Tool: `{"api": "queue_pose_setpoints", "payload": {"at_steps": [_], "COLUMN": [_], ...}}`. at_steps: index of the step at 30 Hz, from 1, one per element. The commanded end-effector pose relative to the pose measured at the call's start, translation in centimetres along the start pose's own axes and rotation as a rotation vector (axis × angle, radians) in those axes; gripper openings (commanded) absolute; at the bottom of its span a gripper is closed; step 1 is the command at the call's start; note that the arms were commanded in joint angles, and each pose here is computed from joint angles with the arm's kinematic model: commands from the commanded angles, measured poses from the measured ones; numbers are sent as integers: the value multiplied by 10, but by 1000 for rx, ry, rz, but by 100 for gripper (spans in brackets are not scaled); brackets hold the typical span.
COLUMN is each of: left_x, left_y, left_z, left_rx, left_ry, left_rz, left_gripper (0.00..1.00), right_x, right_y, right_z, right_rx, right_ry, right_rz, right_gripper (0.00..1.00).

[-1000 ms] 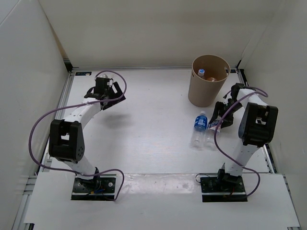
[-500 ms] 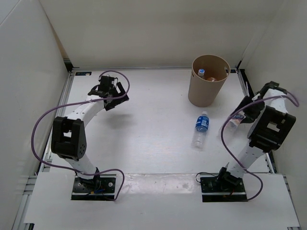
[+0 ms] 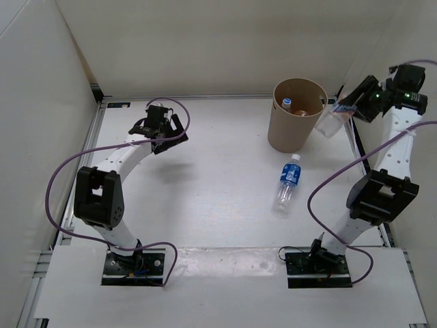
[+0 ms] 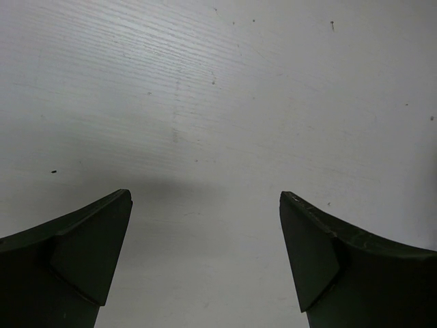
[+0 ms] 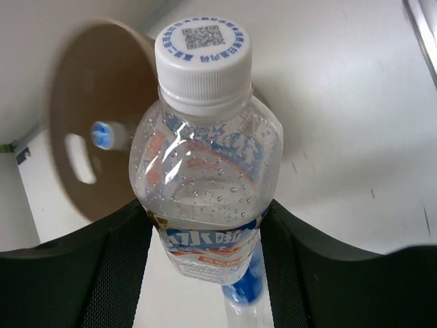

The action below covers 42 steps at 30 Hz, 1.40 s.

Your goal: Put the plastic bottles in the bin

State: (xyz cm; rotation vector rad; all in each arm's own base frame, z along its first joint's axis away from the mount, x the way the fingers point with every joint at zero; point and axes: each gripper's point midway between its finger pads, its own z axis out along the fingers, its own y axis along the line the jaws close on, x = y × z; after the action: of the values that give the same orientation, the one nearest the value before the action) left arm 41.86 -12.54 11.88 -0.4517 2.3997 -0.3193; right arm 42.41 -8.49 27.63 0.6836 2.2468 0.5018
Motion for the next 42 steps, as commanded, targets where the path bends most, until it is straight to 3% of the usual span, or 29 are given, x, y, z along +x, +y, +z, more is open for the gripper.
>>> {"api": "queue_pose_setpoints", "payload": {"at_steps": [1,5,8,21,26,27,28,29,30,34,40,42], "left_x": [-25,-25,-24,-21,-18,-19,-20,-20,-18,-16,-13,-14], "left_y": [-16,-16,-17,-11,-8,-8,-8,-7,-6,-5,-5,-5], "left_z": [-19,-22,-24,-34,-35,-36,-37,-37,-37,-36,-35,-35], "left_rx": [41,44,46,40,29,30,31,27,24,22,23,24], "left_ry": [-74,-72,-63,-73,-66,-71,-74,-74,-71,-67,-57,-59], "left_rz": [13,11,19,28,33,34,34,34,35,34,42,41], "left_gripper": [100,100,100,100,100,100,100,100,100,100,100,100], "right_x": [-68,-102,-114,-99,-79,-76,-75,-75,-75,-89,-146,-154], "right_y": [78,122,148,182,180,181,181,180,182,181,189,184], "right_z": [-42,-58,-60,-19,5,6,5,5,3,-8,-79,-88], "right_rx": [-161,-243,-313,-371,-361,-363,-364,-351,-347,-310,-345,-341], "right_ry": [-323,-509,-579,-513,-425,-414,-411,-416,-425,-493,-809,-834], "right_rz": [-168,-295,-340,-427,-467,-475,-478,-477,-482,-500,-551,-566], "right_gripper": [0,0,0,0,15,26,47,85,90,90,90,90]}}
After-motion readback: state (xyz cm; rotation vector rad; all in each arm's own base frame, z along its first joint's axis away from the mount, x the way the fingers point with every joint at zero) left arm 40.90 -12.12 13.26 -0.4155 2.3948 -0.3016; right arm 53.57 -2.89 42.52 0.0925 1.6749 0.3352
